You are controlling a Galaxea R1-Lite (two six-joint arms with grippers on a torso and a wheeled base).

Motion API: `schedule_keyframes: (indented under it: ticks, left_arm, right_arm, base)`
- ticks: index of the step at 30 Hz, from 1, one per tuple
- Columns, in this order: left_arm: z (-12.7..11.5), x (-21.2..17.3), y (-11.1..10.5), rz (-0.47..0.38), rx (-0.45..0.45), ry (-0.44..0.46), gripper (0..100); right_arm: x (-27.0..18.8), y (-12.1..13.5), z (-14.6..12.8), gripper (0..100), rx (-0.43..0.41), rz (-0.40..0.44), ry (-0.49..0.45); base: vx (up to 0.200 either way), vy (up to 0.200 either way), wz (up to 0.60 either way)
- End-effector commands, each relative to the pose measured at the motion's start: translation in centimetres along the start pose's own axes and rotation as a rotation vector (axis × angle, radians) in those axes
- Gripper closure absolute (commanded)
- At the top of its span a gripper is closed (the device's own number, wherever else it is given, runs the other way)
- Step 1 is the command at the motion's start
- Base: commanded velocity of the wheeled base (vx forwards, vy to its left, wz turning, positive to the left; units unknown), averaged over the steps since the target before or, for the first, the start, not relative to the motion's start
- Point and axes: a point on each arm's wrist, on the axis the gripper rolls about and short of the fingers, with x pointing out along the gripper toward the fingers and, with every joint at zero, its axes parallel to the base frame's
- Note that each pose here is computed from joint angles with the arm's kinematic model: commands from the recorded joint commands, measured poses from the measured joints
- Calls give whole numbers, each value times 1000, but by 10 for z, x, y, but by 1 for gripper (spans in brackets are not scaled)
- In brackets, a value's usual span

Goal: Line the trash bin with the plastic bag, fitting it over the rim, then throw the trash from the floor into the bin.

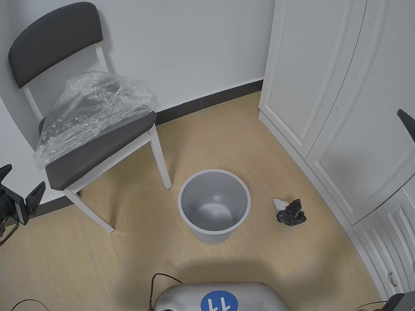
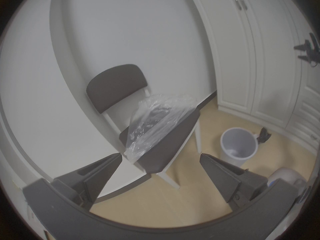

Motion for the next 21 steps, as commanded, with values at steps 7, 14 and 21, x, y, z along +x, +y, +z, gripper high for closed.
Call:
schedule_keyframes:
  ticks: [7, 14, 21]
  left_arm:
    - [-24, 57, 14, 82, 101, 261, 0]
    - [-37, 82, 22, 112, 116, 310, 0]
    - [-56, 125, 39, 168, 226, 310, 0]
  right_arm:
    - [9, 6, -10, 0, 8, 4, 32]
    - [6, 6, -7, 0, 12, 18, 18]
    - [1, 5, -3, 0, 15, 49, 9]
  base:
    - [0, 0, 0]
    - [0, 0, 0]
    - [0, 0, 0]
